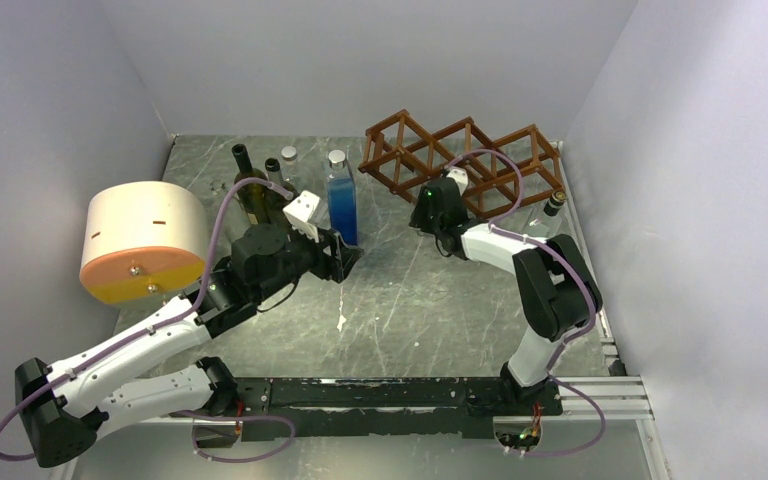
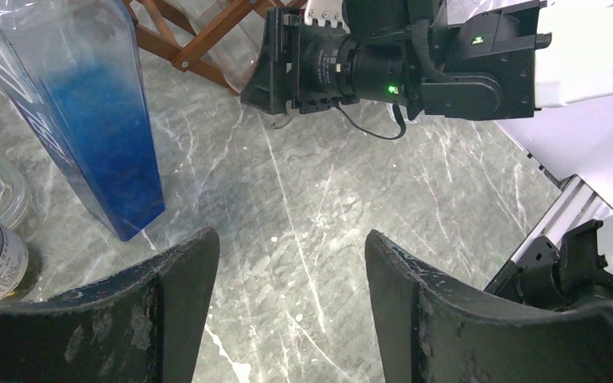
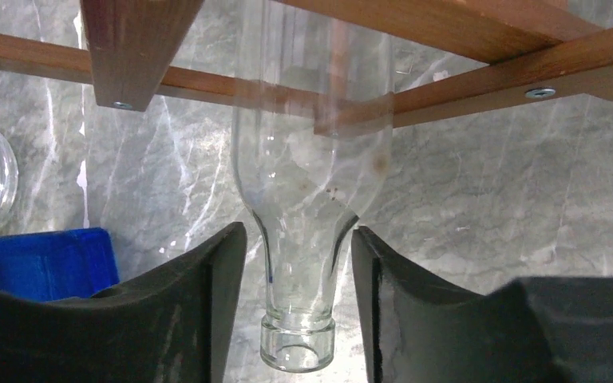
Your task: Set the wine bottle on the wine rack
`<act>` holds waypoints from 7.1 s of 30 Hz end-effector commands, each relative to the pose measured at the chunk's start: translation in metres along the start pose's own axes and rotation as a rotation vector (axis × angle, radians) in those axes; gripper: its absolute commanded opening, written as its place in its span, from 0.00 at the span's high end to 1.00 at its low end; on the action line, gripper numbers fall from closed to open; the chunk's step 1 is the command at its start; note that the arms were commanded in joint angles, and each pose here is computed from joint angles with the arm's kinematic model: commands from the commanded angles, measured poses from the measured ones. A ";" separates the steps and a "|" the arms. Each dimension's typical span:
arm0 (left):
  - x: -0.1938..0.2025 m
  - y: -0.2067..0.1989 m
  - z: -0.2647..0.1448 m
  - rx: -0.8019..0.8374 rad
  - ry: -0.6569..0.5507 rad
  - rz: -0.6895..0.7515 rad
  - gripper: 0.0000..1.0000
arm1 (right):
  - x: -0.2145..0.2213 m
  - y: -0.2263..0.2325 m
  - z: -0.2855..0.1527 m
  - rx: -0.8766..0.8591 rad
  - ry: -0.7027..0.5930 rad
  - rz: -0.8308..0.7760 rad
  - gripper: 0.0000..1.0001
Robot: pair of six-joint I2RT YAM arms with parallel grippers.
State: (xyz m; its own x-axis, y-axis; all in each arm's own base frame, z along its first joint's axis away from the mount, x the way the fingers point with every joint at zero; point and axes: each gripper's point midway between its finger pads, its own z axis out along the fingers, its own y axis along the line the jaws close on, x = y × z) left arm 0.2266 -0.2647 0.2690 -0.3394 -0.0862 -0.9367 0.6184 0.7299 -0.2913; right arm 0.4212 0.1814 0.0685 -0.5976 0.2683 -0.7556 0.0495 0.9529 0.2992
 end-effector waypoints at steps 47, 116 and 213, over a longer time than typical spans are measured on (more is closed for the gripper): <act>-0.036 -0.015 -0.018 0.090 -0.160 0.000 0.27 | -0.173 -0.176 -0.263 0.732 -0.422 0.102 0.22; 0.053 -0.052 0.036 0.310 -0.032 0.095 0.01 | -0.096 0.093 -0.288 -0.724 -0.154 -0.311 1.00; 0.020 -0.010 0.036 0.170 -0.165 1.397 0.93 | 0.034 0.115 -0.259 -0.820 0.345 -0.541 0.12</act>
State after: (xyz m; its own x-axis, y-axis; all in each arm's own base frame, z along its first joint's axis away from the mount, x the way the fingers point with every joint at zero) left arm 0.2296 -0.2867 0.1826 0.6216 0.6262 -0.4706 0.5824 0.0323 0.8123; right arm 0.2123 0.2654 0.2387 -0.5927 -0.2990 -0.7479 -0.7523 0.5372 0.3815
